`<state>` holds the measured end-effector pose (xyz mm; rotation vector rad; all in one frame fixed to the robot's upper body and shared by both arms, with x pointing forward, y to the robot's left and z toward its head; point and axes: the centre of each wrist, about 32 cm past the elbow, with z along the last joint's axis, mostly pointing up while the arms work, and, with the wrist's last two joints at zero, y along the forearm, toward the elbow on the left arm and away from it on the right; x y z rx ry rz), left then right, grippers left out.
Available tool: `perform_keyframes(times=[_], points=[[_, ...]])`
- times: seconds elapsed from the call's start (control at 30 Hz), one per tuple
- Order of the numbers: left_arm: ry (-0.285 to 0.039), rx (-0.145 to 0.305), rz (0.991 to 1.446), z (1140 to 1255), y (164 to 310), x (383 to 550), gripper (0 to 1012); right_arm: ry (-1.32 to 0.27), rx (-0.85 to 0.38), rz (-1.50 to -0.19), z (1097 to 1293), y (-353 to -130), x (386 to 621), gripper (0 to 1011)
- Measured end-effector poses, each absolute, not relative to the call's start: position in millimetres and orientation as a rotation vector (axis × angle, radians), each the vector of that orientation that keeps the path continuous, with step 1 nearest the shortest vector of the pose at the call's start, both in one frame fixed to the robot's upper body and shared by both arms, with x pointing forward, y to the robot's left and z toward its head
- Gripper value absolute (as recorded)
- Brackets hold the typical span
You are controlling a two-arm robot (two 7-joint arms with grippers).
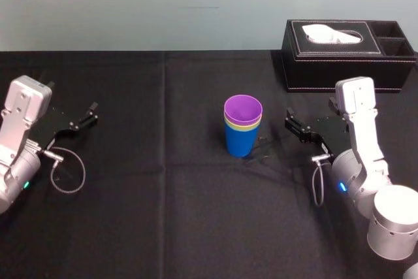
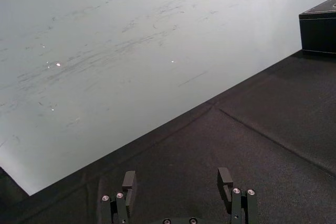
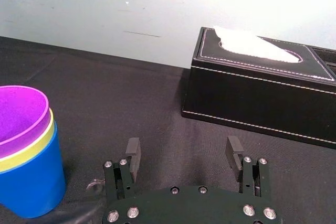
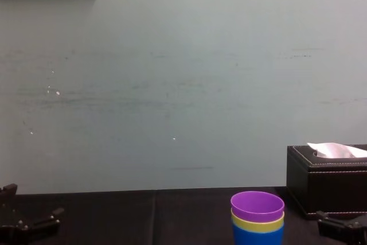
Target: Stack the three plastic cups sequentially using one hand.
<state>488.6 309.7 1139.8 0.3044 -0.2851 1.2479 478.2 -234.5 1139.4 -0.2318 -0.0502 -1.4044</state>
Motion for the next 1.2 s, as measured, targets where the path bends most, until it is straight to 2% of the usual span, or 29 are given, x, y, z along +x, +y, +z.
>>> perform_keyframes(times=[1.2], points=[[-0.285,0.304,1.248,1139.8,309.7,488.6,1011,-0.05,-0.232,-1.404,1139.4,-234.6,478.2,1003]])
